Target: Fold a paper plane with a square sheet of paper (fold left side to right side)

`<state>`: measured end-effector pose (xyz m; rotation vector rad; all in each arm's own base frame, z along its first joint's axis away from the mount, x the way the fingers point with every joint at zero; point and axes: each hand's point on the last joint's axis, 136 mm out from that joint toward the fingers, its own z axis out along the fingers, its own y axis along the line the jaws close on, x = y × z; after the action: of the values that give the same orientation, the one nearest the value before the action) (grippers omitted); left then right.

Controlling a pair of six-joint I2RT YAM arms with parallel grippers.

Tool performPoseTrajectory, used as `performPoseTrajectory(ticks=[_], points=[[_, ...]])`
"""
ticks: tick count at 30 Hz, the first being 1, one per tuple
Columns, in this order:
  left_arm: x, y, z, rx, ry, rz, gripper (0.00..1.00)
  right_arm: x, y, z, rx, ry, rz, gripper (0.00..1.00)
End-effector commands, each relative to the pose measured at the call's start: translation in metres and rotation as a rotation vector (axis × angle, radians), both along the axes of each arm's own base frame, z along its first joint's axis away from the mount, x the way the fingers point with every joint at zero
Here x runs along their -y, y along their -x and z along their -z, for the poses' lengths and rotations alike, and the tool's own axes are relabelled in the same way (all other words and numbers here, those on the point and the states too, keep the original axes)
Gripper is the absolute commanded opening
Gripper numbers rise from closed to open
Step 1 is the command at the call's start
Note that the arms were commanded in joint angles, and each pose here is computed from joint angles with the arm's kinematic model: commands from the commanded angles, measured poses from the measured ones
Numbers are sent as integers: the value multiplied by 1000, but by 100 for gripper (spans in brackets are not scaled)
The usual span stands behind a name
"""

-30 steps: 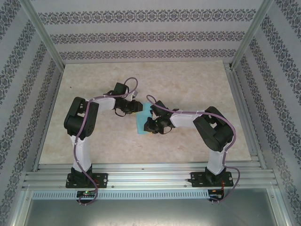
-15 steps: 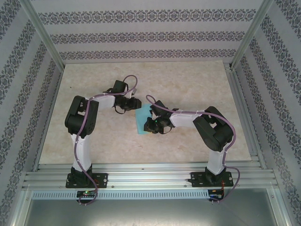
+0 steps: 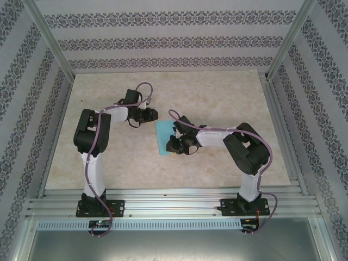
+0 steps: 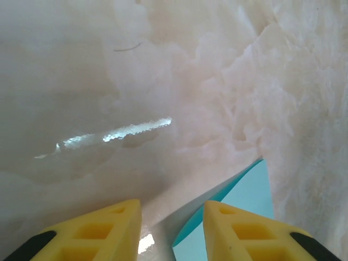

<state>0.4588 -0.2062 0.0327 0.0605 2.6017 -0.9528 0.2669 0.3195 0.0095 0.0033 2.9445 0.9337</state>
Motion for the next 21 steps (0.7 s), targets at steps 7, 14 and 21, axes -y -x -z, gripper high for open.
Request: performPoseTrajectory(ticks=[7,14,21], points=[[7,22,-55,101,113,43,35,41,38,52,-134,223,-8,15],[45,51,-41,34,167,152,33,42,37,51,-131,224,-2,16],[49,54,-6,-24,139,147,33,37,32,45,-107,204,-1,16]])
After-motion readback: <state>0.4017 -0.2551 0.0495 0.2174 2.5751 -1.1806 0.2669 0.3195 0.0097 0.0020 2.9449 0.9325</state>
